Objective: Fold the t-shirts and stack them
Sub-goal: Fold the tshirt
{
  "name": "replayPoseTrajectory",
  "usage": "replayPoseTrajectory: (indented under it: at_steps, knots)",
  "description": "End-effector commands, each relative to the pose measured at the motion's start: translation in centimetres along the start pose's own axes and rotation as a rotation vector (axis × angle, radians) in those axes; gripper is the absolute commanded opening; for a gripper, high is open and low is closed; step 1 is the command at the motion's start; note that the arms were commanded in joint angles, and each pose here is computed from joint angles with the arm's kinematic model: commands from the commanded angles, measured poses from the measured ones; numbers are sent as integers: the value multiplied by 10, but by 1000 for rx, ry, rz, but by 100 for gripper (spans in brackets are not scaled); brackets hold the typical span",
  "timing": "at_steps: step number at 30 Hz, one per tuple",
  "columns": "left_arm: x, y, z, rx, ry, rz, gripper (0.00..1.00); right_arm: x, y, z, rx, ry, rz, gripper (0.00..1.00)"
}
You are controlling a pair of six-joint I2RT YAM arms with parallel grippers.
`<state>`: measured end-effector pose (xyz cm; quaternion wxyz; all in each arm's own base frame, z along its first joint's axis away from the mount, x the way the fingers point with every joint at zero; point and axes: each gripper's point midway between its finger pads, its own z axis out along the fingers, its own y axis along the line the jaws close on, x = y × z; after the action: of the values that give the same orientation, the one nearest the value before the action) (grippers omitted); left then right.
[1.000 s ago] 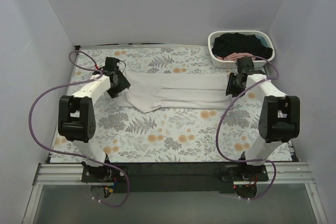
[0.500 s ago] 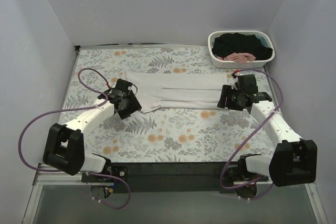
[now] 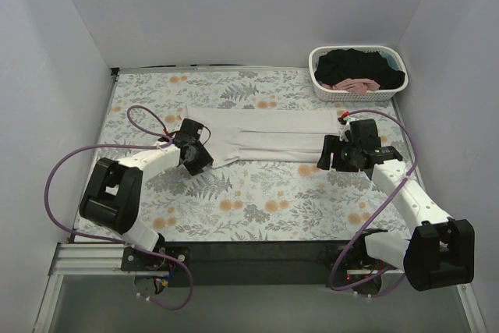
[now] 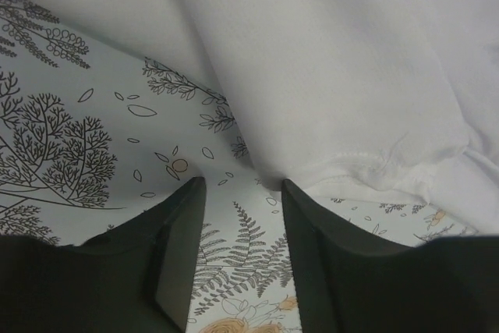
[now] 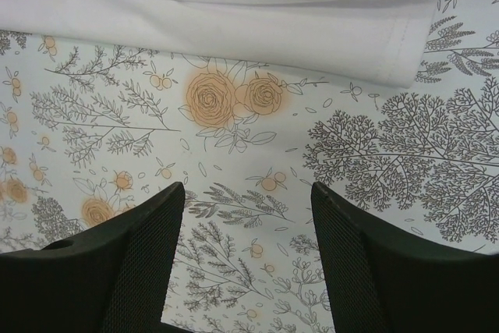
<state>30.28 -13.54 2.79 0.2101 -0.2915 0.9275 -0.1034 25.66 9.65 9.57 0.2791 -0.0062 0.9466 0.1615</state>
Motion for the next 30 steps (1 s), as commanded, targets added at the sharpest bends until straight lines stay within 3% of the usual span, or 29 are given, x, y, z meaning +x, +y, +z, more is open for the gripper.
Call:
replayPoseTrajectory:
  at_steps: [1, 6, 8, 13, 19, 30]
  knots:
    - [-3, -11, 4, 27, -14, -25, 35, -12, 5, -5, -19, -58, -42, 73]
    - [-3, -16, 4, 39, -11, -31, 14, -11, 4, -4, -19, -57, -48, 73]
    - [-4, -17, 4, 42, -20, -32, 11, -10, 5, -2, -26, -53, -52, 73]
    - [-5, -20, 7, 45, -18, -32, 11, -7, 7, 1, -43, -42, -59, 73]
    - [-8, -21, 6, 45, -41, -38, 25, -5, 8, 2, -55, -35, -63, 73]
    - [-22, -37, 1, 94, -86, -49, 21, 0, 12, 5, -89, -20, -70, 73]
